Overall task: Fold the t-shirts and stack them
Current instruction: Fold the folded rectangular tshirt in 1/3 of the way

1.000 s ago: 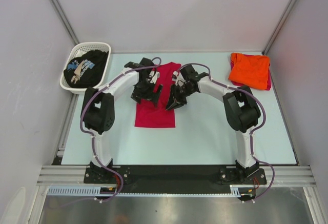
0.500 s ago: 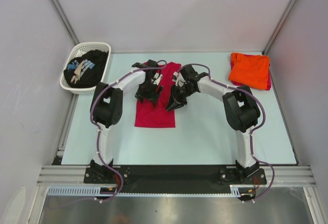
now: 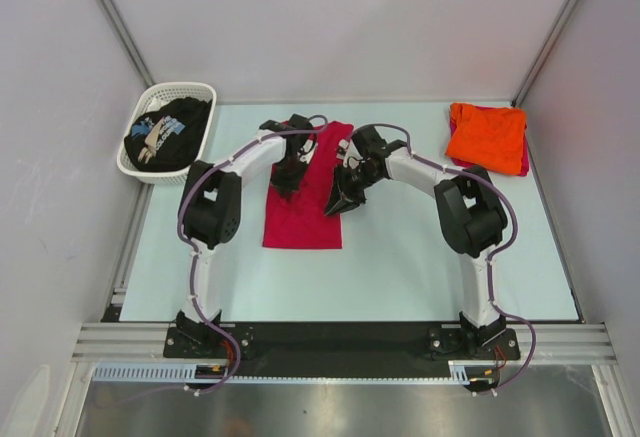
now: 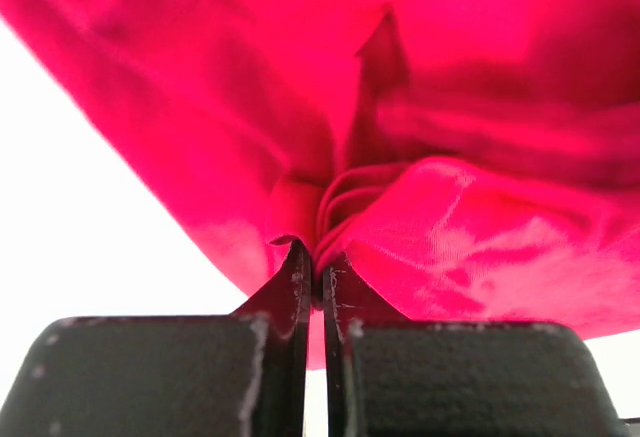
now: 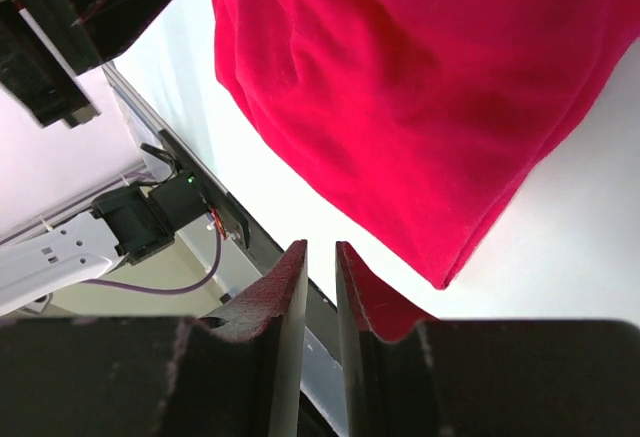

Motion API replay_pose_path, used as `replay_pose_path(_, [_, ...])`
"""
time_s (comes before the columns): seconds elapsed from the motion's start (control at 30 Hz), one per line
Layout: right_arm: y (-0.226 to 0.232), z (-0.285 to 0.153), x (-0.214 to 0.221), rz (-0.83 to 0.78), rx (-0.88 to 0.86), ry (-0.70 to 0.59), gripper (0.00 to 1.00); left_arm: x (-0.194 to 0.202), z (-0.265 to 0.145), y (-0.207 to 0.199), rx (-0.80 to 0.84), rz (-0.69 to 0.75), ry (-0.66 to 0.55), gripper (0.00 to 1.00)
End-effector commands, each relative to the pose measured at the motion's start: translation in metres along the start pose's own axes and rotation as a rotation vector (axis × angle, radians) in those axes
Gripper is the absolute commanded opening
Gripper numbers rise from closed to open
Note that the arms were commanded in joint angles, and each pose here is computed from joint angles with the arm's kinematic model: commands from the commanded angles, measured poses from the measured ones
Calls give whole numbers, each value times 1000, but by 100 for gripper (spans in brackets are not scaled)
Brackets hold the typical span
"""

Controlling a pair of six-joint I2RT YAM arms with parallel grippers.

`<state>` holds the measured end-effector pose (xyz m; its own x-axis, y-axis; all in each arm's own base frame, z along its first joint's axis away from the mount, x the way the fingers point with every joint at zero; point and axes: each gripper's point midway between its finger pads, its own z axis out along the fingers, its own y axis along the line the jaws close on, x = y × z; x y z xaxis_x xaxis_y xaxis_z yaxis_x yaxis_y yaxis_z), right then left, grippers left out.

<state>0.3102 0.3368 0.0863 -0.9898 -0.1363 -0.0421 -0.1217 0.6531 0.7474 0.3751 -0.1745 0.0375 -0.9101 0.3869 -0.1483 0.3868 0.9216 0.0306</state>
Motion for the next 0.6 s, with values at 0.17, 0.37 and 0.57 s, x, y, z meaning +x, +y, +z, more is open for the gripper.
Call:
replay_pose_path(0.17, [13,4,-13,-38,-12,-16,23,-13,-39,28,-164,-39,-53,14])
replay_pose_path(0.37, [13,6,-12,-44,0,-14,23,-12,-24,41,-254,-73,-6,100])
replay_pose_path(0.57, [13,4,-11,-53,14,-20,23,-4,-38,36,-199,-113,-27,100])
